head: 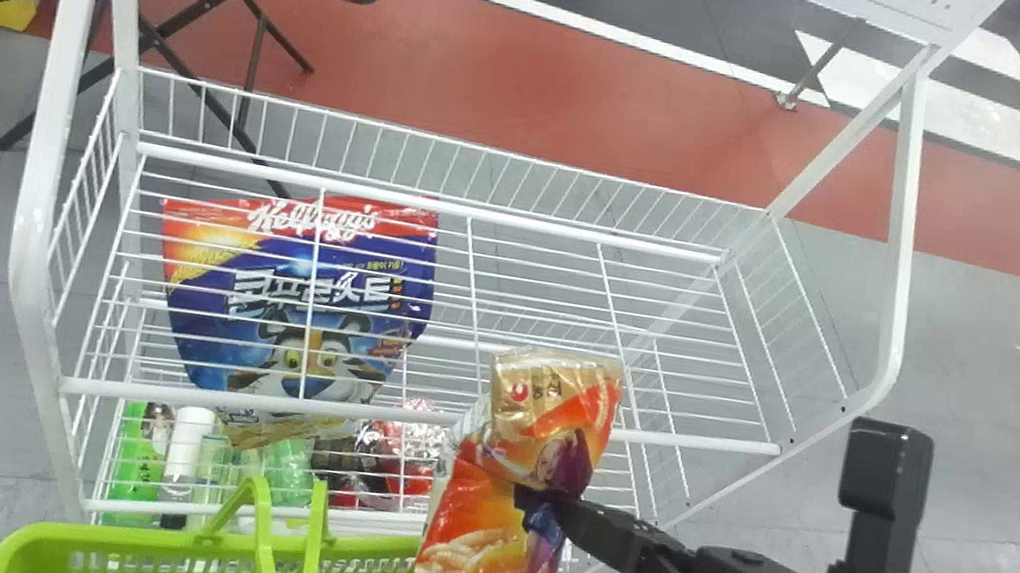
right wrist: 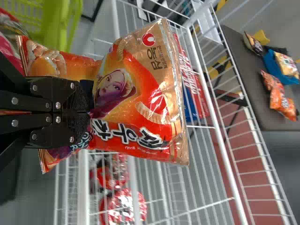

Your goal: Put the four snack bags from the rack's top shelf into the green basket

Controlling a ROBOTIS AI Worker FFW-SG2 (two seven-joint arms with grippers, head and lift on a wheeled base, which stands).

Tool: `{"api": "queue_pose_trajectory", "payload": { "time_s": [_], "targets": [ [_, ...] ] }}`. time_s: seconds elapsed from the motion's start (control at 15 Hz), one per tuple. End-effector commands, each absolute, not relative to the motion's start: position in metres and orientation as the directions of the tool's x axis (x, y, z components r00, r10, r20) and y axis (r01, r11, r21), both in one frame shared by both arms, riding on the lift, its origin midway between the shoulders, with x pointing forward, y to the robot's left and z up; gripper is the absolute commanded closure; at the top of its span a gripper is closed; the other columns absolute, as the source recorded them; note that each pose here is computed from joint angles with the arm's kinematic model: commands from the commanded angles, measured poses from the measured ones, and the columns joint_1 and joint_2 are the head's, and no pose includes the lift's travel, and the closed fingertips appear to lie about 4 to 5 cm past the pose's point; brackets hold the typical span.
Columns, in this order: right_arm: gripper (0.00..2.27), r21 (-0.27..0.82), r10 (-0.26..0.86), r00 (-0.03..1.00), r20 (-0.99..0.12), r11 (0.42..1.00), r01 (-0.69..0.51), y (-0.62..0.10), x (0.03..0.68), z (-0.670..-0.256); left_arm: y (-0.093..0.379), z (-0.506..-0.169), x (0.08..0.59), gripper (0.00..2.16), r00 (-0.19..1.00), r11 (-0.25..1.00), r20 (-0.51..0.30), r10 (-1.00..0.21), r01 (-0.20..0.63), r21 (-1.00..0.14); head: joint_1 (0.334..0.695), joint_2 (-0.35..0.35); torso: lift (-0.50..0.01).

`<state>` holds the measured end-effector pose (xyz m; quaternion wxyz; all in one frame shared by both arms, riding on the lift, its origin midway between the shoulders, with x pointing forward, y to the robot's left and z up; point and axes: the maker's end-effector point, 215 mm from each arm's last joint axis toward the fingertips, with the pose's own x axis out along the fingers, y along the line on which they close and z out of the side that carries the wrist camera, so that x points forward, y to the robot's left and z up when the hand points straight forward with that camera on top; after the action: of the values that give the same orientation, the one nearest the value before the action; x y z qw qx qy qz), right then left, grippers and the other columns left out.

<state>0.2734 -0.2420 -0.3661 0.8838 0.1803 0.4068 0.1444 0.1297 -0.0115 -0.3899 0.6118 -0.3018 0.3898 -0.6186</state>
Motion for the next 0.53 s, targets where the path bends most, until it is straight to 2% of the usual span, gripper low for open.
{"api": "queue_pose_trajectory", "payload": {
  "time_s": [0.0, 0.27, 0.47],
  "targets": [
    [2.13, 0.461, 0.436, 0.627, -0.646, 0.877, -0.136, -0.238, 0.269, -0.355, -0.013, -0.389, 0.131, 1.76, -0.063, 0.058, -0.107, -0.992, 0.528, -0.847, 0.695, -0.35, 0.0],
    [2.13, 0.518, 0.534, 0.564, -0.63, 0.83, -0.206, -0.21, 0.245, -0.354, -0.015, -0.388, 0.138, 1.76, -0.038, 0.068, -0.107, -0.993, 0.559, -0.826, 0.695, -0.35, 0.0],
    [2.13, 0.521, 0.547, 0.526, -0.651, 0.826, -0.215, -0.204, 0.232, -0.361, -0.01, -0.387, 0.144, 1.76, -0.021, 0.084, -0.116, -0.993, 0.57, -0.817, 0.695, -0.35, 0.0]
  ]
}}
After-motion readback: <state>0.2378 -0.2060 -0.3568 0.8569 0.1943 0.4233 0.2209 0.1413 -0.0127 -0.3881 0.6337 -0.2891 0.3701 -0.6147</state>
